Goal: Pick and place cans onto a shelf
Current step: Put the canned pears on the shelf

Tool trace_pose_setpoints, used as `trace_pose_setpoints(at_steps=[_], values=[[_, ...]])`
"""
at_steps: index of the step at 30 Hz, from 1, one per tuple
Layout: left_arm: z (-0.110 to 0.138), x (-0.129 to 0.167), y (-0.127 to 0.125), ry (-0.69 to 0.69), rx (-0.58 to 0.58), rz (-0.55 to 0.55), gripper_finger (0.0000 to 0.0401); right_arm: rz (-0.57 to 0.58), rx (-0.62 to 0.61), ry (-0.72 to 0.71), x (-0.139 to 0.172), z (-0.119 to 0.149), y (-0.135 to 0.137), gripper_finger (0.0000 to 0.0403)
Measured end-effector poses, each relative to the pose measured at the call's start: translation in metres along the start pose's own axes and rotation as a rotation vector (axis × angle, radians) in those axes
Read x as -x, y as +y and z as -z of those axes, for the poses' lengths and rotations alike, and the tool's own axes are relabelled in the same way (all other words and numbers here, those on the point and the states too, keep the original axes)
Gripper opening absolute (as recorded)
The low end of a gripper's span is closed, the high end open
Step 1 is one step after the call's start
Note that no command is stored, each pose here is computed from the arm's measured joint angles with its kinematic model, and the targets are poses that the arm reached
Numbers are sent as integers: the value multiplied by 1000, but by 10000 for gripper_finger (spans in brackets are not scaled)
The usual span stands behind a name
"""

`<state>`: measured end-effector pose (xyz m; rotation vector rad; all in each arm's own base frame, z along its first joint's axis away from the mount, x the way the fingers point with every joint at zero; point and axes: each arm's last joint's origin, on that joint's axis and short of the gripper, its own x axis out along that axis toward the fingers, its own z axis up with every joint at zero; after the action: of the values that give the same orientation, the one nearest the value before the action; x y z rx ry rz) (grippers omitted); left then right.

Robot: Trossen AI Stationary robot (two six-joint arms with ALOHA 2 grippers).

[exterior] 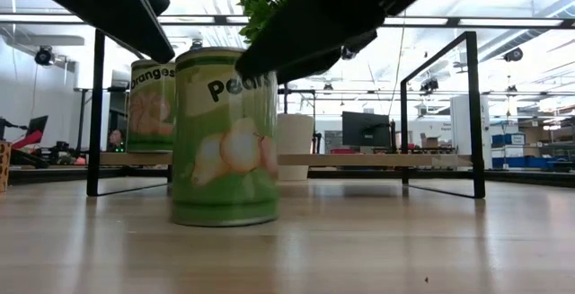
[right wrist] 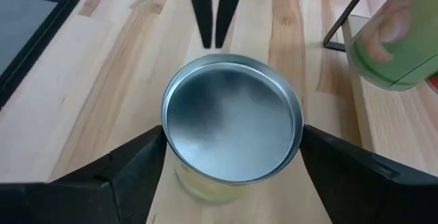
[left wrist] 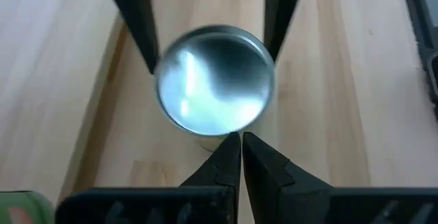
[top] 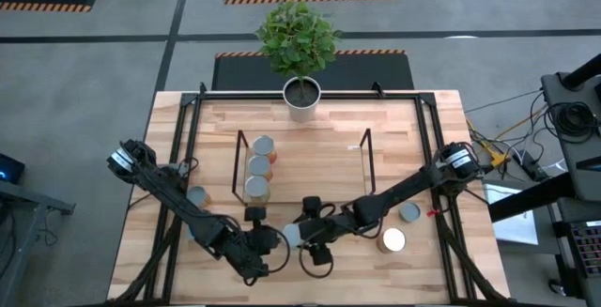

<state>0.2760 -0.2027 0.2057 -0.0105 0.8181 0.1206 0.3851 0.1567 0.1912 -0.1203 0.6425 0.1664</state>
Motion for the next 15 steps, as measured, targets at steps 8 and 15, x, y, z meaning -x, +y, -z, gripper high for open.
trace_pose_setpoints(at_steps=[8,15], values=[[0,0,0,-6,-4,-10,0,-1,-25,-16,-1,4,0,303],[-2,8,1,-21,-18,5,0,-5,-30,-15,0,4,0,284]])
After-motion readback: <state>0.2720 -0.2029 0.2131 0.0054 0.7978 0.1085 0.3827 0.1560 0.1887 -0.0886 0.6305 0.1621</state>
